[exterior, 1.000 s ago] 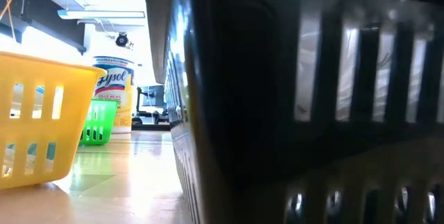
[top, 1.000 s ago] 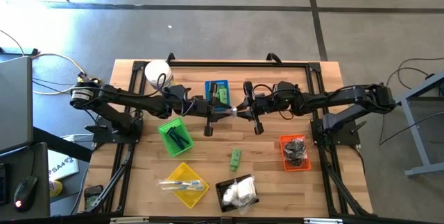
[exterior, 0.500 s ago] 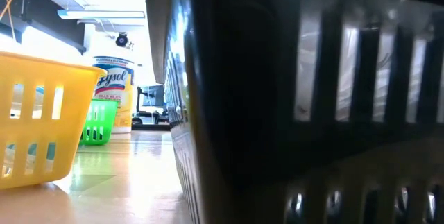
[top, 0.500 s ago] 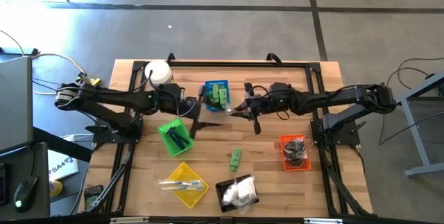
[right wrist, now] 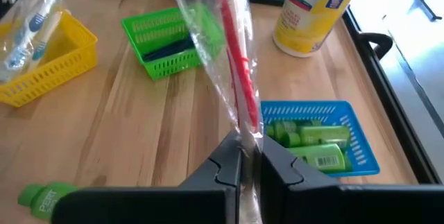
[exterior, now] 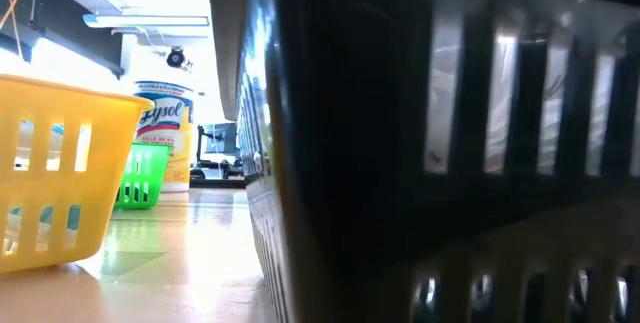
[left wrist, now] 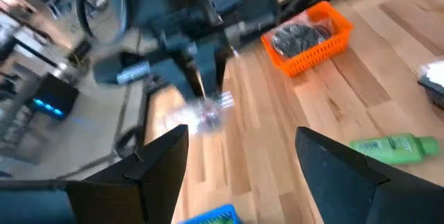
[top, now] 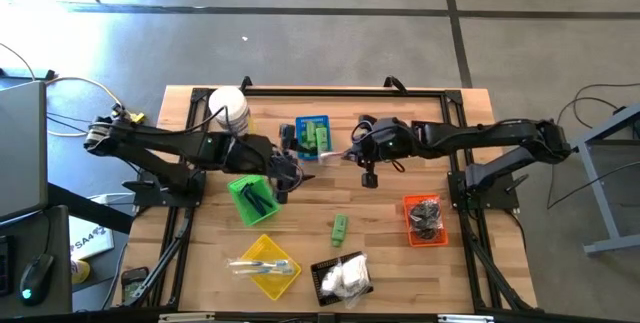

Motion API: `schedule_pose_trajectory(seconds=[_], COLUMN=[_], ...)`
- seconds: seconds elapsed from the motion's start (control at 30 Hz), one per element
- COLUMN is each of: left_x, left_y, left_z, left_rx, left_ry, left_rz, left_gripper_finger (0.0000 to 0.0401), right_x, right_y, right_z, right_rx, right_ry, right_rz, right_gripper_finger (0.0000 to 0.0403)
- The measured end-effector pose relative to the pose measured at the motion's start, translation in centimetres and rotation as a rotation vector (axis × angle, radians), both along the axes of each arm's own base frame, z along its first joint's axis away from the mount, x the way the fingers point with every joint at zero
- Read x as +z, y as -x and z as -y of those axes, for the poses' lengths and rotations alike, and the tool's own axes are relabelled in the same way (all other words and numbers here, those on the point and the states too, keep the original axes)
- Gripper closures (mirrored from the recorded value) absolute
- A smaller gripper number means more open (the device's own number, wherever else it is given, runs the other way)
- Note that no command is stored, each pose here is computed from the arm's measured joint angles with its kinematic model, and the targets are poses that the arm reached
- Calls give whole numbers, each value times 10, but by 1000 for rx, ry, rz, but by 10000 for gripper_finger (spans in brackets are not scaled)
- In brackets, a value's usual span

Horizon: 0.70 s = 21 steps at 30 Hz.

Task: Pick & Place Travel size toiletries
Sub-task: Put the red toothbrush into the yellow bin

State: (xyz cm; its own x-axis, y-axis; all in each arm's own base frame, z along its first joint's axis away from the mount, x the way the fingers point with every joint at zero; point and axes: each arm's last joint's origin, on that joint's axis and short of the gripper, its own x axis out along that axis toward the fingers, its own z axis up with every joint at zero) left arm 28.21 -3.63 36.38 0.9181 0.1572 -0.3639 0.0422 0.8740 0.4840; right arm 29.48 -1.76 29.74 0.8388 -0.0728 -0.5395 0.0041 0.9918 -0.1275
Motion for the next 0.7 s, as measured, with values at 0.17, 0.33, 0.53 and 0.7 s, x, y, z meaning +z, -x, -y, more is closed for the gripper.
schedule_pose_trajectory(seconds=[0.17, 0.33, 0.53, 0.7], left_x=[9, 17, 22, 25], left_y=[-23, -45, -62, -71], left_z=[5, 6, 13, 14], left_rx=[4, 85, 80, 105], left_ry=[-61, -124, -148, -180], left_rz=[-64, -178, -243, -244], left_gripper_finger=[141, 141, 141, 141], right_x=[1, -1, -4, -4], right_y=[0, 2, 4, 5], right_z=[0, 3, 7, 7], right_rx=[-4, -14, -46, -45], right_ry=[0, -5, -32, -32], right_rz=[-12, -35, -66, -77], right_gripper_finger=[376, 391, 376, 384])
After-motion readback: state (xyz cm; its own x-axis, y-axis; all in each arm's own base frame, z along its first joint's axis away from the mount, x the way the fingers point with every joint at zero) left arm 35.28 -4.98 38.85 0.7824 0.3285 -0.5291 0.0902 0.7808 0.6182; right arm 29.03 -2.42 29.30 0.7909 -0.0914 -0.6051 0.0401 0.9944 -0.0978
